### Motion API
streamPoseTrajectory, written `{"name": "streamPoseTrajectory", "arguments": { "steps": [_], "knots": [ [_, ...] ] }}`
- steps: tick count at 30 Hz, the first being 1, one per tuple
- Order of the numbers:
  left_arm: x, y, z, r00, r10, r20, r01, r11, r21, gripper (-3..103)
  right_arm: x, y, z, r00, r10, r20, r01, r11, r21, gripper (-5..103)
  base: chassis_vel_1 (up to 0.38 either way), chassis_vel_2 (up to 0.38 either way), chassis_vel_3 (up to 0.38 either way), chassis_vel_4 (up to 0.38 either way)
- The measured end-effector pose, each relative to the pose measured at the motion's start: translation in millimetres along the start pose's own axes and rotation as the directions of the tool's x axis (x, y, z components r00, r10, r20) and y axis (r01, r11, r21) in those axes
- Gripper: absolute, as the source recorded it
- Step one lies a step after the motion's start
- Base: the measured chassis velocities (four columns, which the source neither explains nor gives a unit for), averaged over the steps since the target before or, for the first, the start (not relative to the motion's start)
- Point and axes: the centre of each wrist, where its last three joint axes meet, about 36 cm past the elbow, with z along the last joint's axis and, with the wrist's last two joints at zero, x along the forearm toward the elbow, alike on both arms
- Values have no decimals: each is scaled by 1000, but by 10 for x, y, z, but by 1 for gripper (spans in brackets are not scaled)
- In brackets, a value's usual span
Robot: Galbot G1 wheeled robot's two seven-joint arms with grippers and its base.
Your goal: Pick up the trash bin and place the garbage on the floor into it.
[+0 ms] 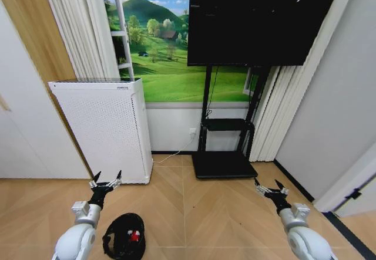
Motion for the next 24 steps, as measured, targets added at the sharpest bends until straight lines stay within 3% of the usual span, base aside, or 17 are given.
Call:
{"name": "streamPoseTrajectory", "arguments": {
  "steps": [24],
  "knots": [
    [0, 0, 0, 1000, 0, 0, 0, 1000, 0, 100, 0, 0, 0, 1000, 0, 0, 0, 1000, 0, 100, 0, 0, 0, 0]
  ]
}}
